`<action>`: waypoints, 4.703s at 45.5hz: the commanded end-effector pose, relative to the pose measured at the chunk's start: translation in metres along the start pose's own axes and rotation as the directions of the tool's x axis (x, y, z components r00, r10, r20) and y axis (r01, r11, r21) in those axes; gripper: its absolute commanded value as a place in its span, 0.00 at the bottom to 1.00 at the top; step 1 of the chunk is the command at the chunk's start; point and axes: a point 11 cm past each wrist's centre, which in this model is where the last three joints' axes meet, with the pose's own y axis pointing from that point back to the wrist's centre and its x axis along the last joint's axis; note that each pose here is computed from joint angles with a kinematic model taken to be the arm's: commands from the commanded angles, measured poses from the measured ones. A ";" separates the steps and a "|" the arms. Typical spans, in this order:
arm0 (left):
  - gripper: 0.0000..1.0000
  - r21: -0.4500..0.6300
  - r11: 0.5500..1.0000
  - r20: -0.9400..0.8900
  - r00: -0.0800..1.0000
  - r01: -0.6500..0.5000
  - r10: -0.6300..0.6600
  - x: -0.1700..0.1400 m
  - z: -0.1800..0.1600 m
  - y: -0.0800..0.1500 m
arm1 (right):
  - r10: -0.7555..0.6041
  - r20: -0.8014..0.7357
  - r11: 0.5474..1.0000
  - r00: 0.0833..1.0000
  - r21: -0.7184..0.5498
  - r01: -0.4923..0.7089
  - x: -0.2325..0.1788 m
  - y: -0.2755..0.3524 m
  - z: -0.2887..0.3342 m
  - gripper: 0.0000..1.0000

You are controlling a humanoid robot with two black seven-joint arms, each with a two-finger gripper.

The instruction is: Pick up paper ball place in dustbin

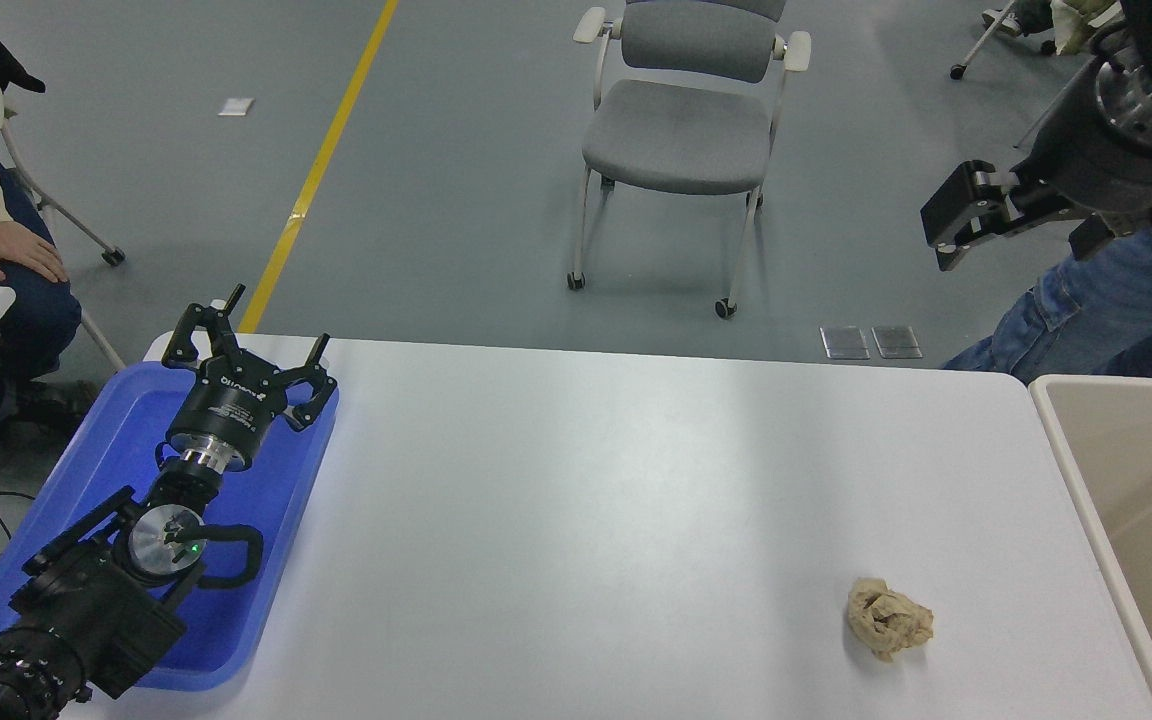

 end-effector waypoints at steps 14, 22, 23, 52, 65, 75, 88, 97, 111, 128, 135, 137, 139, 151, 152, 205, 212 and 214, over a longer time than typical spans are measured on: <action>1.00 0.001 1.000 0.001 1.000 0.000 0.000 0.000 0.000 0.000 | -0.010 -0.001 1.000 1.000 0.009 0.010 -0.001 -0.005 -0.002 1.00; 1.00 0.001 1.000 0.001 1.000 0.000 0.000 0.000 0.000 0.000 | -0.033 0.000 0.999 0.999 0.006 0.033 -0.006 -0.013 -0.001 1.00; 1.00 0.000 1.000 0.000 1.000 0.000 0.000 0.000 0.000 0.000 | -0.036 0.001 0.999 0.999 0.006 0.036 -0.006 -0.014 -0.001 1.00; 1.00 0.001 1.000 0.001 1.000 0.000 0.000 0.000 0.000 0.000 | -0.307 0.002 0.950 0.952 0.060 0.306 -0.068 -0.114 -0.009 1.00; 1.00 0.000 1.000 -0.002 1.000 0.000 0.000 0.000 0.000 0.001 | -0.450 0.031 0.891 0.892 0.079 0.447 -0.126 -0.173 -0.004 1.00; 1.00 0.000 1.000 0.000 1.000 0.001 -0.001 0.000 0.000 0.000 | -0.378 0.058 0.921 0.924 0.125 0.369 -0.157 -0.223 -0.017 1.00; 1.00 0.000 1.000 -0.001 1.000 0.000 0.000 0.000 0.000 0.001 | -0.308 0.048 0.944 0.950 0.137 0.299 -0.186 -0.260 -0.026 1.00; 1.00 0.000 1.000 -0.001 1.000 0.000 0.000 0.000 0.000 0.001 | -0.299 0.031 0.949 0.954 0.112 0.294 -0.201 -0.284 -0.021 0.98; 1.00 0.000 1.000 -0.001 1.000 0.000 0.000 0.000 0.000 0.001 | -0.289 0.036 0.953 0.957 0.104 0.284 -0.218 -0.301 -0.023 0.98; 1.00 0.000 1.000 -0.001 1.000 0.000 0.000 0.000 0.000 0.001 | -0.282 0.042 0.955 0.959 0.108 0.276 -0.221 -0.310 -0.027 0.98; 1.00 0.000 1.000 -0.001 1.000 0.000 0.000 0.000 0.000 0.001 | -0.276 0.052 0.955 0.960 0.123 0.268 -0.222 -0.316 -0.033 0.97; 1.00 0.000 1.000 -0.001 1.000 0.000 0.000 0.000 0.000 0.001 | -0.276 0.053 0.956 0.960 0.123 0.268 -0.222 -0.316 -0.033 0.96; 1.00 0.000 1.000 -0.001 1.000 0.000 0.000 0.000 0.000 0.001 | -0.278 0.053 0.955 0.959 0.122 0.270 -0.223 -0.317 -0.033 0.95; 1.00 0.000 1.000 0.000 1.000 -0.001 0.001 0.001 0.000 0.001 | -0.294 0.062 0.951 0.954 0.116 0.285 -0.235 -0.324 -0.029 0.83; 1.00 0.000 1.000 -0.001 1.000 0.000 0.000 0.000 0.000 0.001 | -0.294 0.062 0.951 0.954 0.116 0.285 -0.235 -0.324 -0.029 0.80; 1.00 0.000 1.000 -0.001 1.000 0.000 0.000 0.000 0.000 0.001 | -0.478 0.089 0.869 0.874 0.189 0.457 -0.136 -0.165 0.020 0.00; 1.00 0.000 1.000 -0.002 1.000 0.000 0.000 0.000 0.000 0.001 | -0.367 0.150 0.918 0.918 0.216 0.332 -0.100 -0.130 0.033 0.00; 1.00 0.000 1.000 -0.001 1.000 0.000 0.000 0.000 0.000 0.001 | -0.335 0.159 0.930 0.929 0.215 0.299 -0.091 -0.120 0.036 0.00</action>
